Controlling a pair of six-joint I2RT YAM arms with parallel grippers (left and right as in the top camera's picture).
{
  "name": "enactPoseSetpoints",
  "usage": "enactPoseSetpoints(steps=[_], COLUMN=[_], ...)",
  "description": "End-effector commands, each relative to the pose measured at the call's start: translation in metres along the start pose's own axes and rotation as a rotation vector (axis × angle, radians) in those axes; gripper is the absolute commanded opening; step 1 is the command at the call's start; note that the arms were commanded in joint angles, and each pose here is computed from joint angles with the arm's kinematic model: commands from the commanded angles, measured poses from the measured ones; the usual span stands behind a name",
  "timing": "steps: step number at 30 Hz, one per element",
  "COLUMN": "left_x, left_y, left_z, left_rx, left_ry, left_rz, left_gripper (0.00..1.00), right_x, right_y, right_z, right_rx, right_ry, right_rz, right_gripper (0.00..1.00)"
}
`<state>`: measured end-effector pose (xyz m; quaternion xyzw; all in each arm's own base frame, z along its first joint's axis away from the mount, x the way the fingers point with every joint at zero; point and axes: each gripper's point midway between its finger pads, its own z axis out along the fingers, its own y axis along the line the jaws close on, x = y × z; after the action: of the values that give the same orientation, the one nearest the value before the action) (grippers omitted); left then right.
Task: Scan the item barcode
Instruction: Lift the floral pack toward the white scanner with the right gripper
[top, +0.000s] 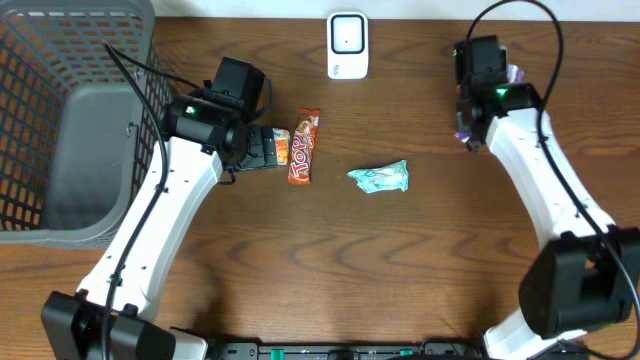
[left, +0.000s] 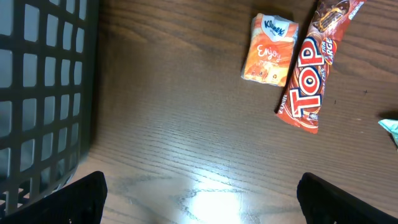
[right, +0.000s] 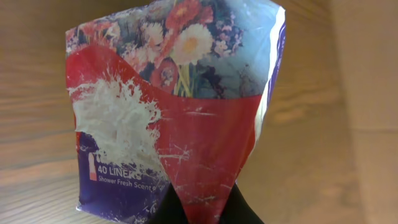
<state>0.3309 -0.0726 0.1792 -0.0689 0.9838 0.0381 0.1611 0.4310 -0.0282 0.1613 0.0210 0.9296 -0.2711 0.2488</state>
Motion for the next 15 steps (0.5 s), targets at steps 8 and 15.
enactPoseSetpoints(steps=[8, 15], left_x=[0.0, 0.0], left_y=[0.003, 0.003], left_z=[0.002, 0.002], left_rx=[-0.013, -0.013], left_ry=[0.004, 0.004], left_rz=[0.004, 0.004], left_gripper=[0.98, 0.98], right_x=[0.015, 0.017], right_y=[0.051, 0.12], right_z=[0.013, -0.017], right_rx=[0.055, -0.127], right_ry=[0.006, -0.046], right_rz=[-0.104, -0.112], right_gripper=[0.1, 0.29])
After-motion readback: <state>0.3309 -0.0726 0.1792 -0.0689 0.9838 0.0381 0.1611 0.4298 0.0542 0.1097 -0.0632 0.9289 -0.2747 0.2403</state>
